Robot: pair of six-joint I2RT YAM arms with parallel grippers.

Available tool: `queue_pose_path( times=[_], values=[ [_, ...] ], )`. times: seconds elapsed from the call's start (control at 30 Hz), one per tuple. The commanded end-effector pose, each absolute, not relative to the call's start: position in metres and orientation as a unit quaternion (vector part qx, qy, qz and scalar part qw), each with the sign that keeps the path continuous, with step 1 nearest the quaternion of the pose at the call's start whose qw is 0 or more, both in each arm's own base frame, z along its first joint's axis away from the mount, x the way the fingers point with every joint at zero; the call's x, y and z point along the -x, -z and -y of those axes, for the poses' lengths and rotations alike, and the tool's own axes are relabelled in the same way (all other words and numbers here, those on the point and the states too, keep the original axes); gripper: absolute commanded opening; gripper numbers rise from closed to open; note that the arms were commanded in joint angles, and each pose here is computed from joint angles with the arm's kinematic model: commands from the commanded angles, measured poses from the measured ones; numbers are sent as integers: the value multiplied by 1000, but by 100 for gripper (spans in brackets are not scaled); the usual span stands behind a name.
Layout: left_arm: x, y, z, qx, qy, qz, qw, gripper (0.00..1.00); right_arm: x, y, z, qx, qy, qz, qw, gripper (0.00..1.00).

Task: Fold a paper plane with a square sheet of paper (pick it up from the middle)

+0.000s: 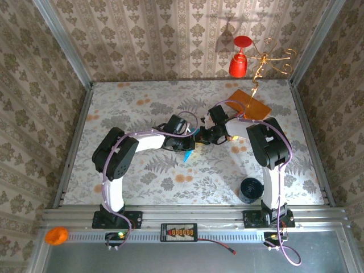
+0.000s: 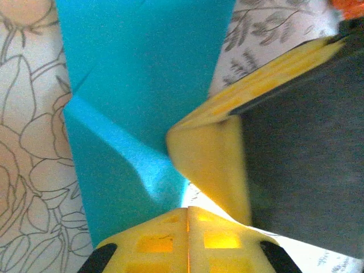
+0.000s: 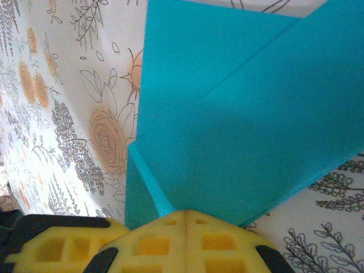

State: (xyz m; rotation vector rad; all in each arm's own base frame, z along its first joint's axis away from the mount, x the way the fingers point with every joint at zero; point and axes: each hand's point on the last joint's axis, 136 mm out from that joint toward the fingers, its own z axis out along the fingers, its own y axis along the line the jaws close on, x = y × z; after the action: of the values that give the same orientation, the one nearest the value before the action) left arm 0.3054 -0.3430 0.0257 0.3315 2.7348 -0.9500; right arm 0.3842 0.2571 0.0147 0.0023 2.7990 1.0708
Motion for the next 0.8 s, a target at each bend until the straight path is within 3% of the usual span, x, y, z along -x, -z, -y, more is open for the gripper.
queue_pose_path(
  times=[0.0,0.77],
  values=[
    [-299,-15,340,-126,302,-940,103,7,-369,25,-237,-31,-304,-952,26,2],
    [-247,2,308,-145,267,-951,59,4,-379,28,-224,-76,-256,-964,3,0]
  ],
)
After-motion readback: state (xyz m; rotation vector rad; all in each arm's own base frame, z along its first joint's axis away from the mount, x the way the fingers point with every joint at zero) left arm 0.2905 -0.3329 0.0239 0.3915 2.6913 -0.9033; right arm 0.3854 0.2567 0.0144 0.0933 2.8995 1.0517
